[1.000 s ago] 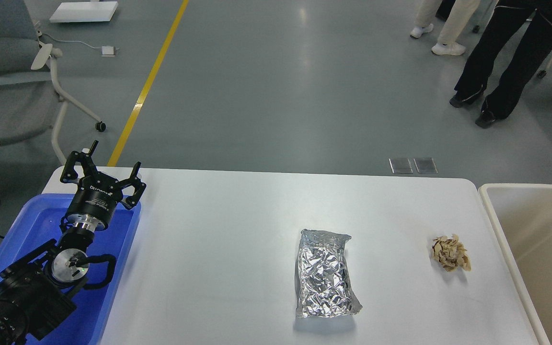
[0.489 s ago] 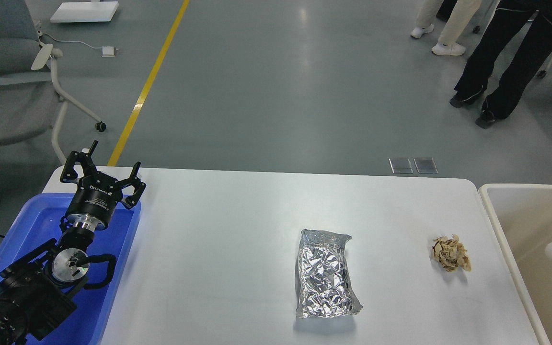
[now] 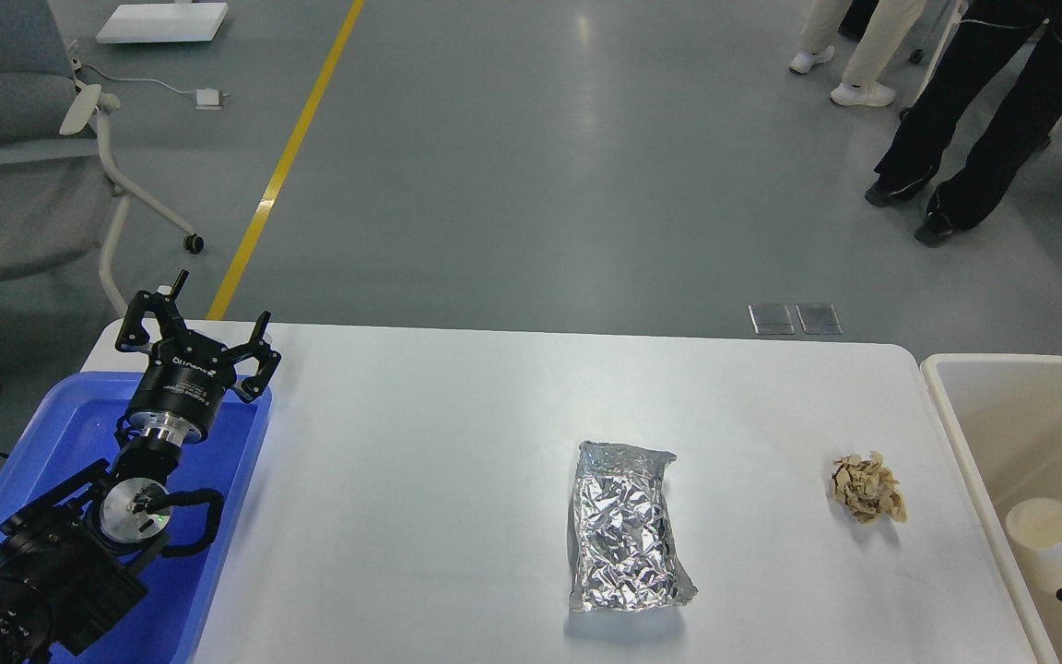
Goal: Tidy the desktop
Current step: 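Withdraw the right gripper out of the white bin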
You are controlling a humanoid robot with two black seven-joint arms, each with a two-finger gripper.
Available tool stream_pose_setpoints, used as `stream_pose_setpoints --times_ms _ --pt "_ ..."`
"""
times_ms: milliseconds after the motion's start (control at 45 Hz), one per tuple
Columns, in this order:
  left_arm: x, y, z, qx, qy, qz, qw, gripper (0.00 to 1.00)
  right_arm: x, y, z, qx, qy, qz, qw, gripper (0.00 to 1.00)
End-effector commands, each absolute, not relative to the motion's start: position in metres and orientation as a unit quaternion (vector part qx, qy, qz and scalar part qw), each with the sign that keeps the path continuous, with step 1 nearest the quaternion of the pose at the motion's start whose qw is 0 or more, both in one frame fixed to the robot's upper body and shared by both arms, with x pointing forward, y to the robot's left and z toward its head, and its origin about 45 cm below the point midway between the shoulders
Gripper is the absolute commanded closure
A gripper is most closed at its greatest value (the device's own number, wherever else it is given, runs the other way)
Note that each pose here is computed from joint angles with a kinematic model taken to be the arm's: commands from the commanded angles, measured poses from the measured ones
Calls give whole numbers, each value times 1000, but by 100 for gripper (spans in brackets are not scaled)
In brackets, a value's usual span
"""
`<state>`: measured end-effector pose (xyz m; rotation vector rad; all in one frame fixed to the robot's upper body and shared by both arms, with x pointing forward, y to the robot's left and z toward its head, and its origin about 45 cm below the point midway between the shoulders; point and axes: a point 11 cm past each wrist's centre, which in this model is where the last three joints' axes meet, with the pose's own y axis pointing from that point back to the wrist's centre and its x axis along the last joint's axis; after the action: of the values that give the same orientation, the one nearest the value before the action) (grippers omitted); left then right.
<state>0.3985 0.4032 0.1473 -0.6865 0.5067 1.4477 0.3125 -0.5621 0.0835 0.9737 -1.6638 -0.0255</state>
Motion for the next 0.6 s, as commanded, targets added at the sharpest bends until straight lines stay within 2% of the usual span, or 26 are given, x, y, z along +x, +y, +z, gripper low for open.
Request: stream_pose_setpoints --times_ms 0,267,400,578 --pt "399 403 147 -305 224 642 667 0 323 -568 97 421 -725 -23 545 0" --pt "399 403 147 -304 225 642 667 0 370 -590 175 406 -784 8 469 0" --pt "399 403 147 -305 224 642 667 0 392 -605 232 399 -812 34 425 0" --pt "399 403 147 -305 224 642 667 0 422 -596 285 446 -855 -9 265 0"
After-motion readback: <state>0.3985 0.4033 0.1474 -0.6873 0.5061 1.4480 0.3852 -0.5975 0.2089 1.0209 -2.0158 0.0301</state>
